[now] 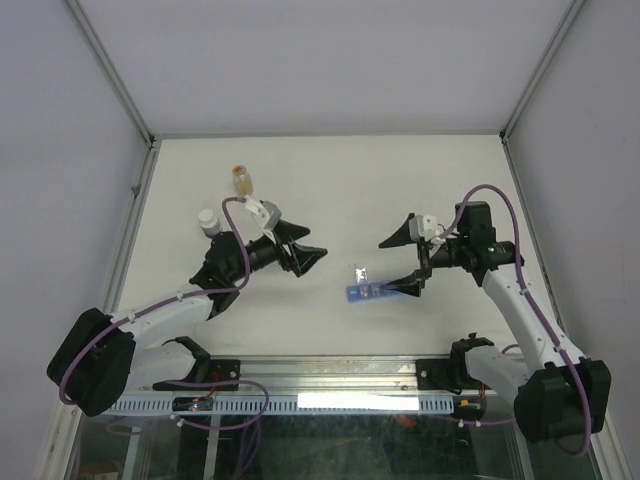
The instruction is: Sort the pills into containers
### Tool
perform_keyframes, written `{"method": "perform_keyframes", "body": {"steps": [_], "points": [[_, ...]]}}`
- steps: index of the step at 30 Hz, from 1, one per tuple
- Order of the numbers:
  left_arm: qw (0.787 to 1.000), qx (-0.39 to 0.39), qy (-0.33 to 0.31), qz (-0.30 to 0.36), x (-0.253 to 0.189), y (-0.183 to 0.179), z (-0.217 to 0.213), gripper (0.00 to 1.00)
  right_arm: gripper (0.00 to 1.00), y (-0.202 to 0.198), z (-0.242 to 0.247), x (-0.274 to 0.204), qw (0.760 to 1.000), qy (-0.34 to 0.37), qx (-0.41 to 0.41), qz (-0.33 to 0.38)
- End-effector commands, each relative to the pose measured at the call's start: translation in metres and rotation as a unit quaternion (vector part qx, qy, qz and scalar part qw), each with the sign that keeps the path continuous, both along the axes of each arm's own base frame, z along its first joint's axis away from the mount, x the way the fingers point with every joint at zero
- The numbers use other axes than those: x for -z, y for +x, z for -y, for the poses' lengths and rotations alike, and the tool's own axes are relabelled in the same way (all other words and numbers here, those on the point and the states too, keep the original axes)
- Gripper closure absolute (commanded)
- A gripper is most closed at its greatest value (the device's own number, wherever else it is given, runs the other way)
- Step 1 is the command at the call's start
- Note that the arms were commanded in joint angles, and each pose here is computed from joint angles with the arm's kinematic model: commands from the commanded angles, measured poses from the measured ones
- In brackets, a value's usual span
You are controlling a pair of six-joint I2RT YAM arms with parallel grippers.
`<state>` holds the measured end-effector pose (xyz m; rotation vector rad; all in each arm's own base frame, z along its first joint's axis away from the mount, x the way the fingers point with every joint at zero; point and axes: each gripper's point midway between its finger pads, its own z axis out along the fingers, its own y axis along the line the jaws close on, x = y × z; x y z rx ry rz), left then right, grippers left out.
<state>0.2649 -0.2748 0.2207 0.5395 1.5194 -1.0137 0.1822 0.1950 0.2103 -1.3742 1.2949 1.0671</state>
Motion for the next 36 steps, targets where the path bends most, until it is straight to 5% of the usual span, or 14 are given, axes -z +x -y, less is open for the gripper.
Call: {"method": "perform_keyframes", "body": {"steps": [1,10,16,26,36], "points": [[0.992,0.083,-0.033,0.092,-0.019,-0.050,0.020,0.18,0.01,-0.004,0.007,0.016,0.997,-0.031,-0.018,0.062],[0.947,0.166,0.048,0.272,0.041,-0.109,0.048,0.16,0.05,0.015,0.012,0.065,0.996,-0.091,-0.005,-0.015],[0.940,0.183,0.115,0.265,0.097,-0.095,0.067,0.14,0.18,0.036,0.011,0.092,0.984,-0.135,0.038,-0.112],[0.953,0.173,0.117,0.221,0.135,-0.076,0.087,0.14,0.32,0.061,0.008,0.113,0.965,-0.169,0.093,-0.177],[0.959,0.166,0.148,0.176,0.164,-0.060,0.100,0.31,0.45,0.078,0.009,0.117,0.952,-0.178,0.151,-0.199]]}}
